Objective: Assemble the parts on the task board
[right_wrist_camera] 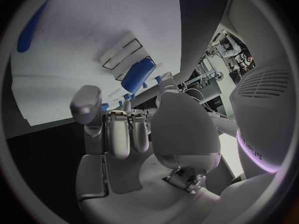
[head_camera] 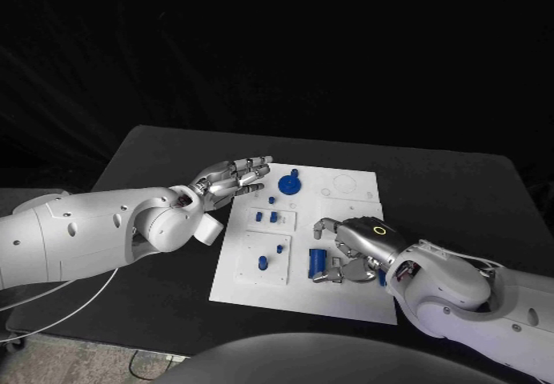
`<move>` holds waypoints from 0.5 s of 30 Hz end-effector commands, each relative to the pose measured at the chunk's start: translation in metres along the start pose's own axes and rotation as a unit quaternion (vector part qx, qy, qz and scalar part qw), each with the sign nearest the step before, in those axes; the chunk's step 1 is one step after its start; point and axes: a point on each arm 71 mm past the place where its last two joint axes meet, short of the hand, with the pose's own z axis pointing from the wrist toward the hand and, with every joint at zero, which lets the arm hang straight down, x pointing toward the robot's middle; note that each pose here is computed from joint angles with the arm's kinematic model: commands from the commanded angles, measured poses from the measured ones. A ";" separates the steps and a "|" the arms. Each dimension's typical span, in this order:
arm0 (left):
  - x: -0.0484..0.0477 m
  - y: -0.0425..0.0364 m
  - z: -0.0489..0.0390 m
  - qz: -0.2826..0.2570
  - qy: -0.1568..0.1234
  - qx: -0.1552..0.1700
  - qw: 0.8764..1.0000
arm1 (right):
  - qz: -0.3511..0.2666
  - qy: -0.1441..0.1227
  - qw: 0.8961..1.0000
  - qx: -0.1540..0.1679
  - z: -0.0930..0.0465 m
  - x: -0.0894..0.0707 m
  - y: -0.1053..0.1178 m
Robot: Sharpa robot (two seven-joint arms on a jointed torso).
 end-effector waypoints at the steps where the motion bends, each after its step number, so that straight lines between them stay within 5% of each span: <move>1: 0.0023 -0.0005 -0.0001 -0.005 0.012 0.006 1.000 | -0.018 0.009 1.000 0.012 0.000 0.003 -0.001; 15: 0.0019 0.0001 -0.0009 -0.006 0.013 0.004 1.000 | -0.030 0.040 0.999 0.021 0.002 0.010 0.000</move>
